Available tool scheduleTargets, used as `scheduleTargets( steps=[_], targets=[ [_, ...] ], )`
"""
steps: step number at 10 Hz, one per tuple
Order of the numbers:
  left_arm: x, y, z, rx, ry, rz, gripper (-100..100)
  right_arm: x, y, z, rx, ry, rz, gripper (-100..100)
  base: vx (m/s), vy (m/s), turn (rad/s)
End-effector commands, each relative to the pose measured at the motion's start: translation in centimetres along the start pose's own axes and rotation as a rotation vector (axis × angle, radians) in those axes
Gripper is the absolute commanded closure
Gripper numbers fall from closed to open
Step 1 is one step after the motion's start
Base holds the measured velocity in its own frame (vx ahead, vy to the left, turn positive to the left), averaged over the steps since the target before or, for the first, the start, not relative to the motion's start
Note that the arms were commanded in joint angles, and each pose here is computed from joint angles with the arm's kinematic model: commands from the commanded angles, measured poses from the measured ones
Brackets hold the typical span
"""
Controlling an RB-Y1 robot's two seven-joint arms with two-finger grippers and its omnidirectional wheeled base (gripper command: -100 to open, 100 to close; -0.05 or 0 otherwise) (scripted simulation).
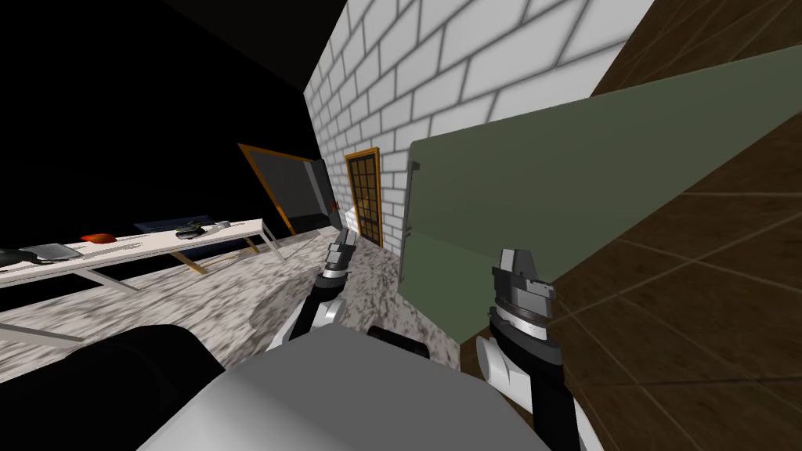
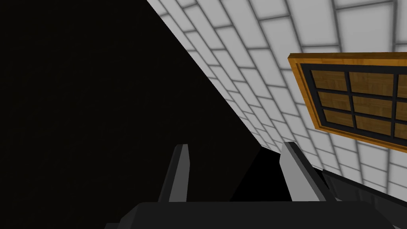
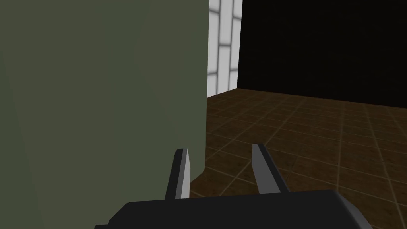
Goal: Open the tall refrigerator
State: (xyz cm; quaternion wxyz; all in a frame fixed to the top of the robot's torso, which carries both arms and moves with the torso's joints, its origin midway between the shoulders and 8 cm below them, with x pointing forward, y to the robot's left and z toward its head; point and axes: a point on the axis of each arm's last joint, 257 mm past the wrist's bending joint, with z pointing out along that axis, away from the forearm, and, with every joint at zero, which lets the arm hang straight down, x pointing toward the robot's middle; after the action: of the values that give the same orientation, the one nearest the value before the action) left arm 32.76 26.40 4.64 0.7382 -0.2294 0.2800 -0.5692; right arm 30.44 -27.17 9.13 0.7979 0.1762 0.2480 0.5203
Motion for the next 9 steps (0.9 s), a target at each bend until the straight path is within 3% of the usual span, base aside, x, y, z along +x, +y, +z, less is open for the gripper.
scheduleTargets(
  steps=[1,4,5,9],
  targets=[
    [0.0,0.0,0.0,0.000,0.000,0.000,0,0.0,0.0,0.0,0.000,0.000,0.000,0,0.000,0.000,0.000],
    [0.0,0.0,0.0,0.000,0.000,0.000,0,0.0,0.0,0.0,0.000,0.000,0.000,0,0.000,0.000,0.000],
    [0.0,0.0,0.0,0.000,0.000,0.000,0,0.5,-0.1,-0.1,-0.006,0.039,-0.017,-100,0.024,0.020,-0.030],
    [0.0,0.0,0.0,-0.001,0.000,0.000,0,1.7,-1.2,-0.6,-0.015,0.157,-0.100,-100,0.058,0.077,-0.074]
  ],
)
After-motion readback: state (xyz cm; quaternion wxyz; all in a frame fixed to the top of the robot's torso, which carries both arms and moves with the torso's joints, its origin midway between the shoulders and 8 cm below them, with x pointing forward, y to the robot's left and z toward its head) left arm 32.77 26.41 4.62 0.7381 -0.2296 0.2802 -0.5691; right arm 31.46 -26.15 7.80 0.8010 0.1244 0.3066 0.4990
